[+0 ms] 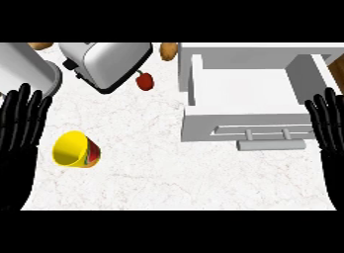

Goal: Pick up the cup, place it into the drawer and close the drawer

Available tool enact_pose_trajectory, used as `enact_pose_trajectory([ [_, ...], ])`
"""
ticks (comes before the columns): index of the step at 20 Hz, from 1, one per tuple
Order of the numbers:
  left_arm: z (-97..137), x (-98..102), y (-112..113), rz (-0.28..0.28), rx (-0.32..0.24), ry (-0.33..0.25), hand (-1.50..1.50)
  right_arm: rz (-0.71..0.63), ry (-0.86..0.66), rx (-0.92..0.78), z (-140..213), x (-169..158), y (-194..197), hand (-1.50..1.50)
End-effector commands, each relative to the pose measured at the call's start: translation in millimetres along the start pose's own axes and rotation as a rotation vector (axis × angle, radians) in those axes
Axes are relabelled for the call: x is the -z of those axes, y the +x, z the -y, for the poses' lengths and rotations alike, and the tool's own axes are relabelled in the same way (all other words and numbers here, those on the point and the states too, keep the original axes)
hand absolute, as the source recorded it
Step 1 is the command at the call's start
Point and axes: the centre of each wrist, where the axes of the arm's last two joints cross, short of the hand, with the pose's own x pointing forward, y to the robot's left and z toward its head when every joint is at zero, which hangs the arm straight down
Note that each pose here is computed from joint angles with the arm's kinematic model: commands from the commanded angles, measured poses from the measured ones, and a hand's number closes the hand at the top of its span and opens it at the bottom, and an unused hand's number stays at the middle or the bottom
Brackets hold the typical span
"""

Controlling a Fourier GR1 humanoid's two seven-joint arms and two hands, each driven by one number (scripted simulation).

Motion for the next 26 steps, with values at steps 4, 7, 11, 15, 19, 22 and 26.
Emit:
enact_pose_trajectory([
  [4, -17, 15, -3, 0.083, -0.198, -0.384, -1.50, 0.076, -0.017, 0.005, 0, 12, 4, -1.50],
  [7, -26, 3, -29, -0.103, -0.387, -0.466, -1.50, -0.014, 0.115, 0.028, -7, 11, 2, -1.50],
  [11, -91, 23, -33, -0.113, -0.425, -0.469, -1.50, -0.037, 0.139, 0.042, -4, 18, 5, -1.50],
  [15, -111, 41, -60, -0.175, -0.427, -0.490, -1.50, -0.044, 0.133, 0.045, -17, 40, 3, -1.50],
  [19, -138, 26, -101, -0.238, -0.403, -0.474, -1.50, -0.061, 0.131, 0.036, 5, 56, -12, -1.50],
  [22, -134, 43, -121, -0.272, -0.379, -0.476, -1.50, -0.038, 0.137, 0.055, 14, 49, -23, -1.50],
  [26, -124, 40, -146, -0.304, -0.341, -0.481, -1.50, -0.014, 0.142, 0.044, 8, 67, -4, -1.50],
])
